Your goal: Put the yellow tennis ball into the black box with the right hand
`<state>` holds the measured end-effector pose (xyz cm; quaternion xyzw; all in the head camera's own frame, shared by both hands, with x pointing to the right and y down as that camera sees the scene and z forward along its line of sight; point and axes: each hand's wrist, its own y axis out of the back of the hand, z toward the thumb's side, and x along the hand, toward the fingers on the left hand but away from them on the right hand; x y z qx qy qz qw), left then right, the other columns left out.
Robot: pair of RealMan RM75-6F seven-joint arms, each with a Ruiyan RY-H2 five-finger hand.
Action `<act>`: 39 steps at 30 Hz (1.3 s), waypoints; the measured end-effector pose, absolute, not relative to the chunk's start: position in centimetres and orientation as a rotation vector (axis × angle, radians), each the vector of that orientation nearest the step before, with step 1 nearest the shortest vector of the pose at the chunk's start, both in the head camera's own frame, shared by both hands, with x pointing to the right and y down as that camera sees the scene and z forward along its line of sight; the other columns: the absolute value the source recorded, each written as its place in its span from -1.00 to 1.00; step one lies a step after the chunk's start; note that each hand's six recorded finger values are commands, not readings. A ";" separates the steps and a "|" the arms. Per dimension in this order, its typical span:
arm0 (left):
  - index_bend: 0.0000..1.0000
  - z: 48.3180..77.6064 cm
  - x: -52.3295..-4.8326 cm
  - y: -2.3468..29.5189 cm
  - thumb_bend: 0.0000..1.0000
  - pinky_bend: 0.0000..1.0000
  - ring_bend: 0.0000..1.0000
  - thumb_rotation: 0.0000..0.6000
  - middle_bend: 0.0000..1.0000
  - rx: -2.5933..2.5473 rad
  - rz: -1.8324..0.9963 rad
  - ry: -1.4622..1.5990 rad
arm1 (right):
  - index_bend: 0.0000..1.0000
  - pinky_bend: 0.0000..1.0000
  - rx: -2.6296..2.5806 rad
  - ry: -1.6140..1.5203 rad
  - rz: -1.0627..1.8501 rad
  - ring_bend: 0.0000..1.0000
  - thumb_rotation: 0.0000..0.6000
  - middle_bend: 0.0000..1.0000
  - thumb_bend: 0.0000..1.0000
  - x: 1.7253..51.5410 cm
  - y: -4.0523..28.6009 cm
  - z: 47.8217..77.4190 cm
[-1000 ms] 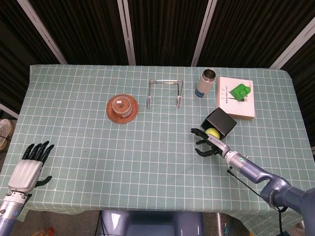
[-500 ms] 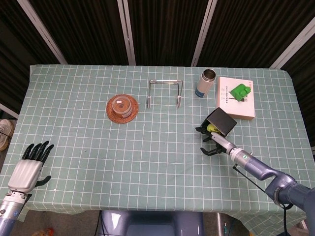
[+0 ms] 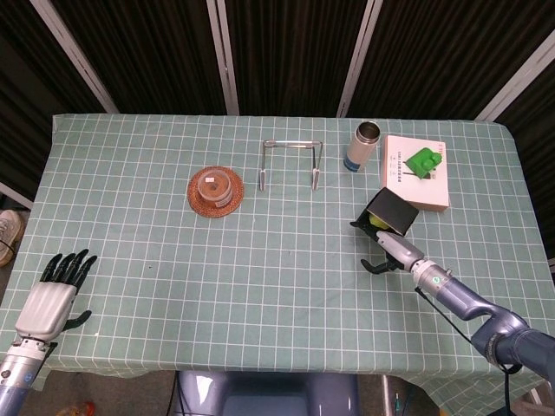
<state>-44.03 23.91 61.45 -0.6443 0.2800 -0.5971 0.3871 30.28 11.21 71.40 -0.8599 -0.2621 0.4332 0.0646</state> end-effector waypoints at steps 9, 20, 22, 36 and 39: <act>-1.00 61.3 -43.9 24.0 -0.70 -0.95 -0.94 1.00 -1.00 -1.657 -1.508 0.712 | -1.00 -1.00 -2.524 -0.663 1.279 -1.00 1.00 -1.00 0.03 29.5 13.5 70.1; -1.00 61.0 -43.8 24.0 -0.70 -0.95 -0.94 1.00 -1.00 -1.662 -1.492 0.717 | -1.00 -1.00 -2.521 -0.580 1.167 -1.00 1.00 -1.00 -0.01 28.5 16.0 67.2; -1.00 60.7 -43.6 24.1 -0.70 -0.95 -0.94 1.00 -1.00 -1.664 -1.478 0.720 | -1.00 -1.00 -2.523 -0.596 1.132 -1.00 1.00 -1.00 -0.06 28.5 16.6 66.5; -1.00 57.2 -43.5 25.1 -0.70 -0.95 -0.94 1.00 -1.00 -1.695 -1.334 0.789 | -1.00 -1.00 -1.961 -0.879 0.992 -1.00 1.00 -1.00 -0.08 32.8 21.9 58.6; -1.00 56.9 -43.4 25.4 -0.70 -0.95 -0.94 1.00 -1.00 -1.702 -1.310 0.784 | -1.00 -1.00 -1.800 -0.926 1.014 -1.00 1.00 -1.00 -0.08 33.9 23.0 56.9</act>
